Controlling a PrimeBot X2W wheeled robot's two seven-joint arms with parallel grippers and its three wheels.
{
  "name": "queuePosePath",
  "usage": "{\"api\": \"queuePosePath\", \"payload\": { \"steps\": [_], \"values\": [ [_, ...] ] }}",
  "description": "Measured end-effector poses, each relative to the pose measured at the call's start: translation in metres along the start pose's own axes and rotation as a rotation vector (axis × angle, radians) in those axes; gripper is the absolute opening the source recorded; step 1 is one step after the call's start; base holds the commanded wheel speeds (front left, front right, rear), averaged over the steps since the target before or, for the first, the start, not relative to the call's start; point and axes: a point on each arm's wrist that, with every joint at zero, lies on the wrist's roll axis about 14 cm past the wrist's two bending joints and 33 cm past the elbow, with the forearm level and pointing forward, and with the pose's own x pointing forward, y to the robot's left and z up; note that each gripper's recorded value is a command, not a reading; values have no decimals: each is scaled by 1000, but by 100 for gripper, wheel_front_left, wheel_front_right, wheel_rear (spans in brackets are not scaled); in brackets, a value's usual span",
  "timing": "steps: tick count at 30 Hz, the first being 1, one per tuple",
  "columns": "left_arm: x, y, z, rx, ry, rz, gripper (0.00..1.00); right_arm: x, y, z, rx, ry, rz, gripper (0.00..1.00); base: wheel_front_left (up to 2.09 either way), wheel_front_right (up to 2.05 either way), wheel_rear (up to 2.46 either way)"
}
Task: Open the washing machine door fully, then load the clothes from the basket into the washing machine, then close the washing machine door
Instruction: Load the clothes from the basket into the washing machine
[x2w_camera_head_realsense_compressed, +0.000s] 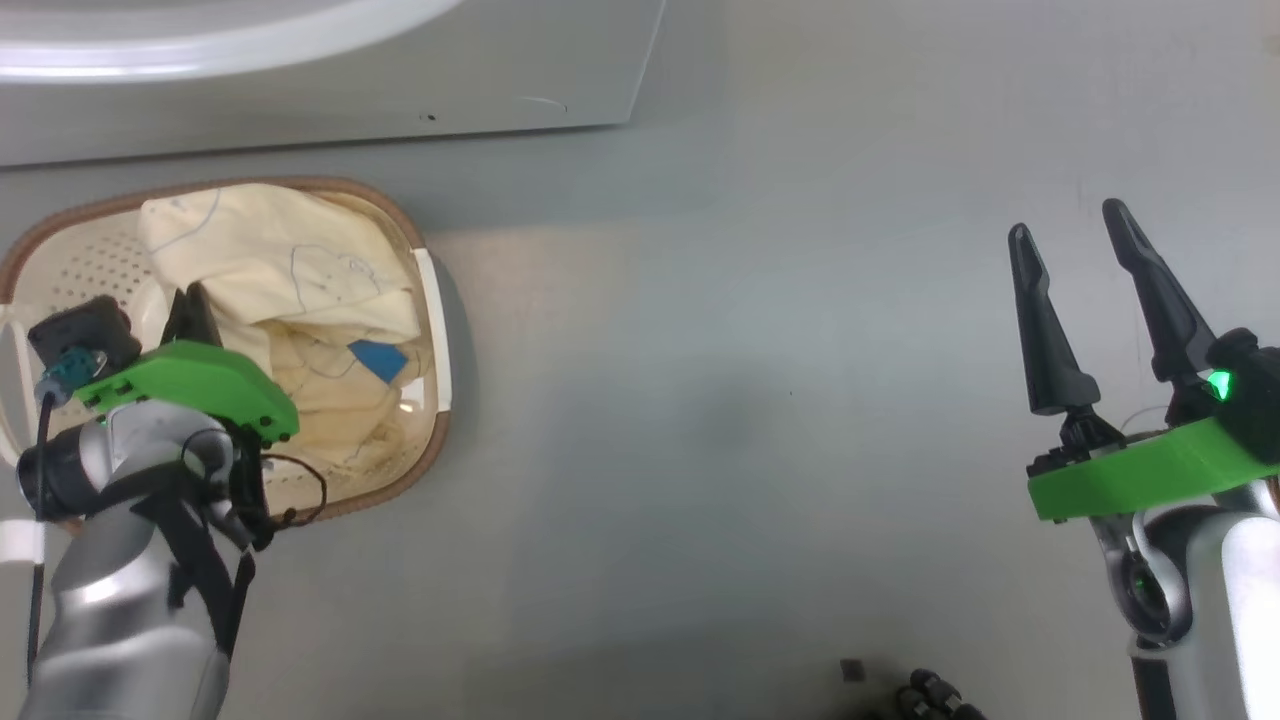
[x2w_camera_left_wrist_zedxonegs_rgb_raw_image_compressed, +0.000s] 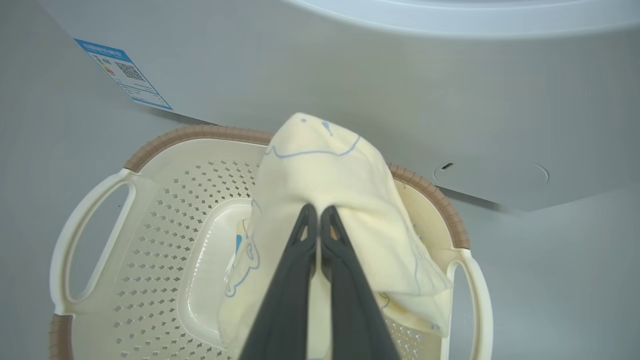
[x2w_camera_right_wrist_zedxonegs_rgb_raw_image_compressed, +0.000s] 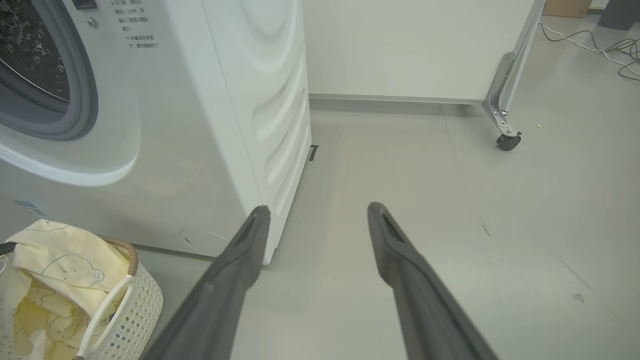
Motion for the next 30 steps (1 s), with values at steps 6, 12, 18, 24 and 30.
{"api": "queuePosePath", "payload": {
  "steps": [6, 12, 18, 24, 30],
  "values": [
    [-40, 4, 33, 10, -147, 8, 0, -17, 1, 23, 0, -46, 0, 100, 0, 0, 0],
    [-85, 6, 64, 38, -288, 8, 0, -40, -2, 42, -4, -74, -13, 100, 0, 0, 0],
    [-125, 2, 93, 51, -413, -11, 0, -58, 0, 62, 0, -119, -10, 100, 0, 0, 0],
    [-160, 2, 100, 72, -477, -16, 0, -77, 3, 75, -4, -145, -6, 100, 0, 0, 0],
    [-190, 2, 102, 75, -525, -25, 0, -93, 10, 81, -11, -158, 13, 100, 0, 0, 0]
  ]
}}
